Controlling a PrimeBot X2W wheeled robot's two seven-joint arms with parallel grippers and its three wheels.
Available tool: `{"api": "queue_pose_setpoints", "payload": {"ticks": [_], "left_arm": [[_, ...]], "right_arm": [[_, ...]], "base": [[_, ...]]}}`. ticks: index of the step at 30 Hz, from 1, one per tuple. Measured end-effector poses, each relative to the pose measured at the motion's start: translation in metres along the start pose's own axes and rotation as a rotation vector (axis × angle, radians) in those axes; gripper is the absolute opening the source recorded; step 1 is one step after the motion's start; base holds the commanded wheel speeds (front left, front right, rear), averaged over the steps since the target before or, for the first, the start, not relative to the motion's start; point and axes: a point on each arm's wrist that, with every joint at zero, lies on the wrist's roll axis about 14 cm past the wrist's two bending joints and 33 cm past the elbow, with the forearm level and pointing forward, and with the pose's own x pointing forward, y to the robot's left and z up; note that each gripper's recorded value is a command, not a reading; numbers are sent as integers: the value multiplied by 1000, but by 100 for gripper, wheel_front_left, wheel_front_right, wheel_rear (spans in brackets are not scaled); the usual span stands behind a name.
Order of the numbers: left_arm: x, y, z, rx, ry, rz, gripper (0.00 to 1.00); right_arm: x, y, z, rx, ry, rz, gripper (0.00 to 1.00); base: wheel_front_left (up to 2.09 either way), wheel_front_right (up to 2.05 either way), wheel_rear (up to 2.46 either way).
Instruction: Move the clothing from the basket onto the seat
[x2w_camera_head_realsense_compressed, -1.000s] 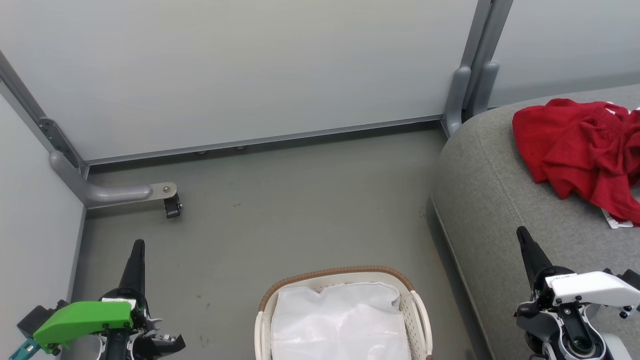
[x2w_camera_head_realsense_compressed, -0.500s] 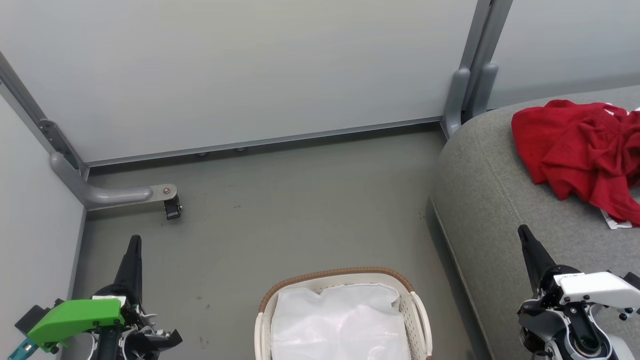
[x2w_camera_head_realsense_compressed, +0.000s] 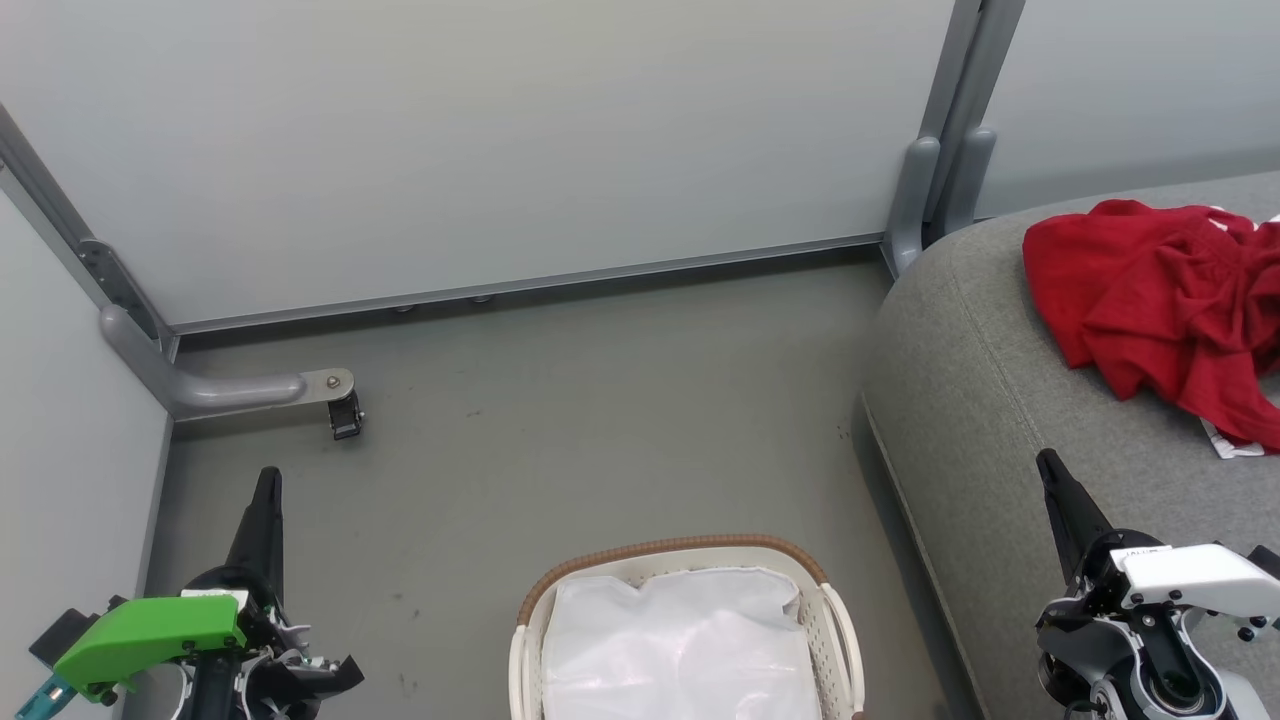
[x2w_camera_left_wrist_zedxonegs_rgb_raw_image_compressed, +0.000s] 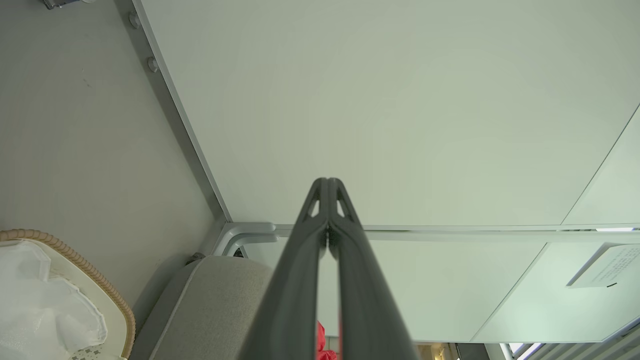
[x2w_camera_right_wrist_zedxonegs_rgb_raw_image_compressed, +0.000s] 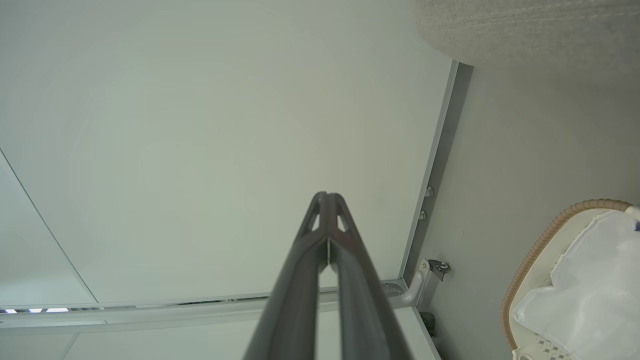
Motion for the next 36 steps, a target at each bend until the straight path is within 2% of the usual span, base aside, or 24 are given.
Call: {"api": "queue_pose_setpoints", "payload": {"ticks": [36], "left_arm": [[0, 0, 0, -4, -2, 0, 0]], "right_arm": [[0, 0, 0, 0, 0, 0, 0]], "base": [[0, 0, 0]]}}
